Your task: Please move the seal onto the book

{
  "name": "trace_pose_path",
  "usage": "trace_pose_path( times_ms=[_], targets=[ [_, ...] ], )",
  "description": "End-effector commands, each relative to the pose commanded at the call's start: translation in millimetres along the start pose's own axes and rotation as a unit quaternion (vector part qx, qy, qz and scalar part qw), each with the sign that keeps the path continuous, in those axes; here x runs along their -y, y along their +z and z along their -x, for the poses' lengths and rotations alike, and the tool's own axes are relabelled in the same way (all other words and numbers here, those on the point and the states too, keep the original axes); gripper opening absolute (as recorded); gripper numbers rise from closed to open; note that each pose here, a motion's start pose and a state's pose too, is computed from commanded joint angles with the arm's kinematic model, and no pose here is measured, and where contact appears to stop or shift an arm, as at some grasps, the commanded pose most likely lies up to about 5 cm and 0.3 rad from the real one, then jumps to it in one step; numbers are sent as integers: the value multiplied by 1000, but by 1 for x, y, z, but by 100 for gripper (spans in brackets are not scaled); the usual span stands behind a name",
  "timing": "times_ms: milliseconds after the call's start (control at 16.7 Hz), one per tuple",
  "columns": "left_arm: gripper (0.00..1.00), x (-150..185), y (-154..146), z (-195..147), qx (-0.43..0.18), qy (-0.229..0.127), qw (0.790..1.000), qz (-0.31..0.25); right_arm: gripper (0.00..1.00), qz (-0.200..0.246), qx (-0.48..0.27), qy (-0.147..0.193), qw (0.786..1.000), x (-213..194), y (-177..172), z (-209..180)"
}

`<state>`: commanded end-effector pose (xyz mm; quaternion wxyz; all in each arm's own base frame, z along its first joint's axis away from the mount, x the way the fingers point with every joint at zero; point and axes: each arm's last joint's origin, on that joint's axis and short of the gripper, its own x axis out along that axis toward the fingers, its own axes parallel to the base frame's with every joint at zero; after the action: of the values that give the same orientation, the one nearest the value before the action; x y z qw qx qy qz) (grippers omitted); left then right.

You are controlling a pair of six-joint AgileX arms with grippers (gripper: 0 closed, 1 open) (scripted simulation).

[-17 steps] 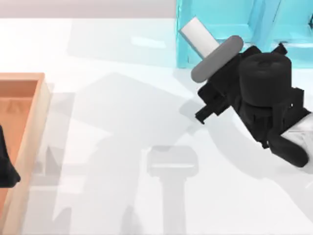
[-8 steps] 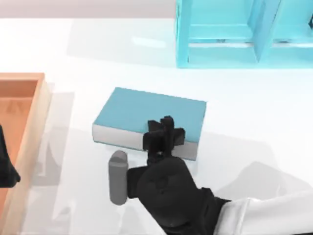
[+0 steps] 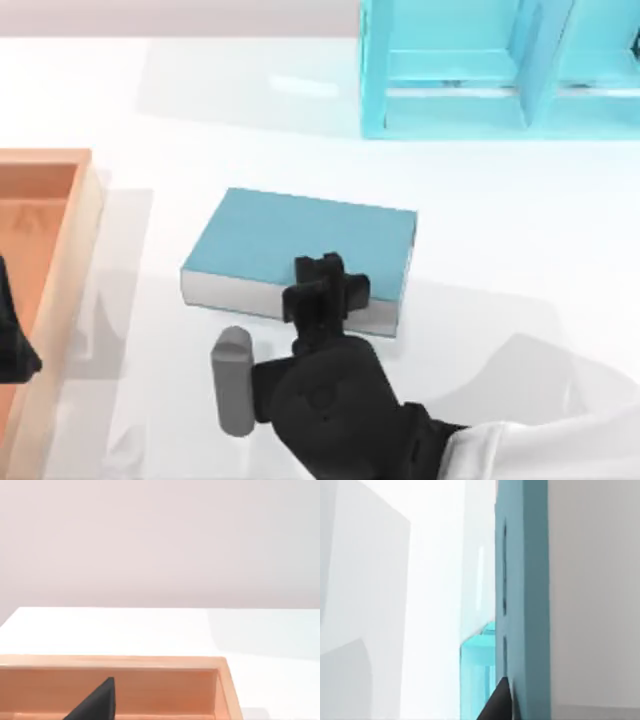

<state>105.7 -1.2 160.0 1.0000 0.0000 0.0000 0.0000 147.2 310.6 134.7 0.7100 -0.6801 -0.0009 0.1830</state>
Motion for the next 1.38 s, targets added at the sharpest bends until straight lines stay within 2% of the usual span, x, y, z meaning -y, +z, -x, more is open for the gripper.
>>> trace_pose_path(
  times_ms=[420,780,1080,1380],
  targets=[
    [100,0,0,0,0,0,1000,0,0,2,-2,1,1000,-2,0,2],
    [100,0,0,0,0,0,1000,0,0,3,-2,2,1000,-28,-2,-4],
    [100,0,0,0,0,0,1000,0,0,2,-2,1,1000,-31,-2,-5],
    [100,0,0,0,0,0,1000,0,38,2,-2,1,1000,-31,-2,-5]
  ],
)
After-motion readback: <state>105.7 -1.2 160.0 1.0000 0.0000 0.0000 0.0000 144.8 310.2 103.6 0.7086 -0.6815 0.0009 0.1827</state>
